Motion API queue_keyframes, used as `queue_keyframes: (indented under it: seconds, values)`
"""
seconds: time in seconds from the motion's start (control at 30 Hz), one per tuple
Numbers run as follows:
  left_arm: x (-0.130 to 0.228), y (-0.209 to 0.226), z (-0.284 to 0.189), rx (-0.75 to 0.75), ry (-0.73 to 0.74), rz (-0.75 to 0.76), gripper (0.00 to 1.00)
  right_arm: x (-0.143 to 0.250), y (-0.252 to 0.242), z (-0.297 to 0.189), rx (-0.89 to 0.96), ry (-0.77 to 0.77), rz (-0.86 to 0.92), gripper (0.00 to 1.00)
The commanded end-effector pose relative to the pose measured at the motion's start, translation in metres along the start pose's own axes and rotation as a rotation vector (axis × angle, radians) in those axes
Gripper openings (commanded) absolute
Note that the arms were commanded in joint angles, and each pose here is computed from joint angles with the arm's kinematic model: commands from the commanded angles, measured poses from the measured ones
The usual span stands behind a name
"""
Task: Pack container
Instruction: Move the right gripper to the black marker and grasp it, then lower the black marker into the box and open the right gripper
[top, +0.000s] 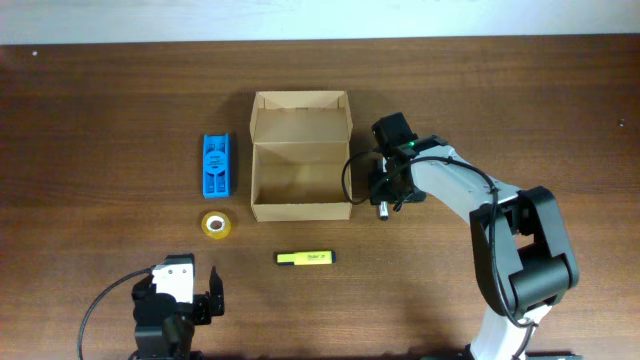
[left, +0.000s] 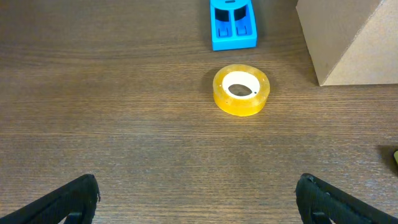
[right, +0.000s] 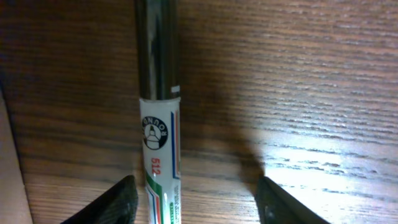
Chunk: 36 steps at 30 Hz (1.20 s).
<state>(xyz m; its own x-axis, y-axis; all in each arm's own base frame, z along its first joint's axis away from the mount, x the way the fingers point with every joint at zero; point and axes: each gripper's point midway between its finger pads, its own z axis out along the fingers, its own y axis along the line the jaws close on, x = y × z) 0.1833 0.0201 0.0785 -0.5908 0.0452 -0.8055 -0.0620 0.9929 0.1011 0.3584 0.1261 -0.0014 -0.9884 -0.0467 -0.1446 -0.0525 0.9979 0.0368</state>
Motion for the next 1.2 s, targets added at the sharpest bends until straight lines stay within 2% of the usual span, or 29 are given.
queue_keyframes:
  seconds: [0.0,0.17,0.4,0.67,0.73,1.17]
  values:
    - [0.002,0.001,0.001,-0.010,0.000,-0.007,1.00,0.009,0.002,0.011,-0.001,0.038,-0.001,0.56]
    - [0.002,0.001,0.001,-0.010,0.000,-0.007,1.00,0.010,0.004,0.010,-0.014,0.043,-0.001,0.30]
    - [0.002,0.001,0.001,-0.010,0.000,-0.007,0.99,0.009,0.004,0.010,-0.015,0.039,-0.002,0.16]
    - [0.002,0.001,0.001,-0.010,0.000,-0.007,0.99,0.000,0.007,0.000,-0.024,0.010,-0.003,0.09]
    - [0.002,0.001,0.001,-0.011,0.000,-0.007,1.00,-0.001,0.007,-0.004,-0.025,0.006,-0.003,0.04]
    - [0.002,0.001,0.001,-0.010,0.000,-0.007,1.00,-0.038,0.017,-0.074,-0.054,-0.107,-0.048,0.03]
